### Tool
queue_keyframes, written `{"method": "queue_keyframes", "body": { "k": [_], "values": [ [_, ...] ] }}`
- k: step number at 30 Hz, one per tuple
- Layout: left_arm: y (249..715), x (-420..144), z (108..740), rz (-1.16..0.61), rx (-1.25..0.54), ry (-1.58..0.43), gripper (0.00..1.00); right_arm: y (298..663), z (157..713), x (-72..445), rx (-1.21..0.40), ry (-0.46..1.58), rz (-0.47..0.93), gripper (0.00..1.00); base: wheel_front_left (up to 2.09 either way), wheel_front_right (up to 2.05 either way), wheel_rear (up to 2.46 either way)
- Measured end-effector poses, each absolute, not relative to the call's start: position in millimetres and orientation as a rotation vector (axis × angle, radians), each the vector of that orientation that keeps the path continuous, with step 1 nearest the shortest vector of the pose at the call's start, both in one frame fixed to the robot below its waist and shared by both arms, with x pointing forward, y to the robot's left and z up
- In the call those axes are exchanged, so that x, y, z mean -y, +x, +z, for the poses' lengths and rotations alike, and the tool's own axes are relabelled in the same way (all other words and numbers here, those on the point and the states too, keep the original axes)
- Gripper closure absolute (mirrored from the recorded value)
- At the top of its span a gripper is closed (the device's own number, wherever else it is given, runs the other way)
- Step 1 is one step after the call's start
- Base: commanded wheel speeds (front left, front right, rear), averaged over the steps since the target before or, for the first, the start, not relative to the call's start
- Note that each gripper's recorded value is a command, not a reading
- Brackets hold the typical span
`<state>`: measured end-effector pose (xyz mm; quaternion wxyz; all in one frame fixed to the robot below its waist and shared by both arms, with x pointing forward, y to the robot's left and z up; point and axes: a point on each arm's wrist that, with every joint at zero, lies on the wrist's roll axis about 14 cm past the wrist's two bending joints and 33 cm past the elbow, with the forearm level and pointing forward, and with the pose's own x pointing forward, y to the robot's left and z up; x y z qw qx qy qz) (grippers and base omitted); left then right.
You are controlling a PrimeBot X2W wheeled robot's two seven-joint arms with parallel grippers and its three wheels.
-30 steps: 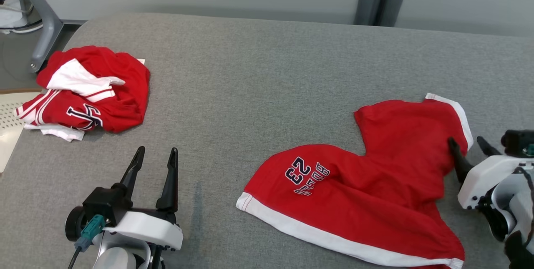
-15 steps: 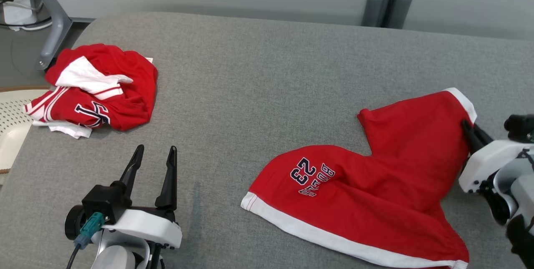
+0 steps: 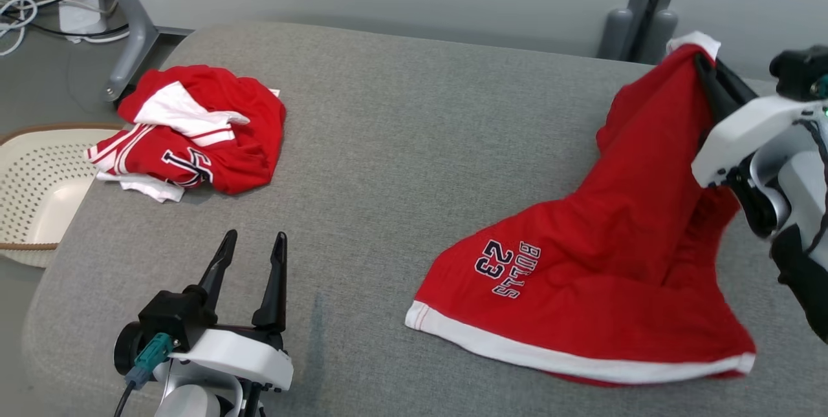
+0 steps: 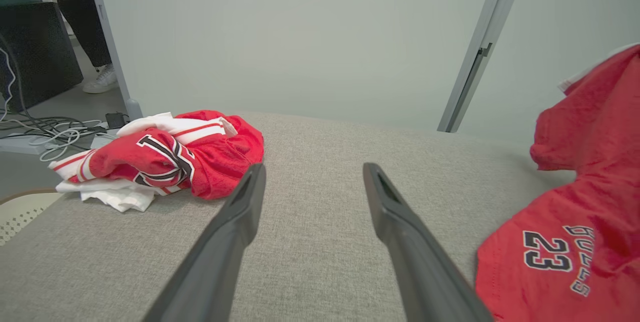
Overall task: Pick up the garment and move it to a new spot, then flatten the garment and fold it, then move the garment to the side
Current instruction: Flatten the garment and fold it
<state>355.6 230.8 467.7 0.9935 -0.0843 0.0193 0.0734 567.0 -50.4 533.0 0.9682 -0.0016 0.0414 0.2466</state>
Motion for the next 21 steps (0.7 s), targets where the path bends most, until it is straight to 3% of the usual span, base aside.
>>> {"method": "queue_keyframes", "body": {
  "k": [4, 5, 6, 7, 21],
  "values": [
    [353.6, -232.7, 466.5, 0.16, -0.043, -0.172, 0.0, 573.0, 533.7, 38.6, -0.085, -0.014, 0.512, 1.0, 0.0, 0.0, 0.0],
    [353.5, -232.4, 465.9, 0.161, -0.045, -0.172, 0.0, 572.2, 526.6, 38.5, -0.108, -0.021, 0.509, 0.56, 0.0, 0.0, 0.0],
    [353.5, -232.4, 465.9, 0.161, -0.045, -0.172, 0.0, 572.2, 526.6, 38.5, -0.108, -0.021, 0.509, 0.56, 0.0, 0.0, 0.0],
    [353.6, -231.1, 465.1, 0.159, -0.047, -0.176, 0.0, 567.5, 507.6, 40.1, -0.179, -0.048, 0.505, 0.0, 0.0, 0.0, 0.0],
    [354.9, -222.1, 472.6, 0.126, -0.021, -0.17, 0.0, 538.1, 509.0, 87.9, -0.159, 0.008, 0.419, 0.0, 0.0, 0.0, 0.0]
  ]
}}
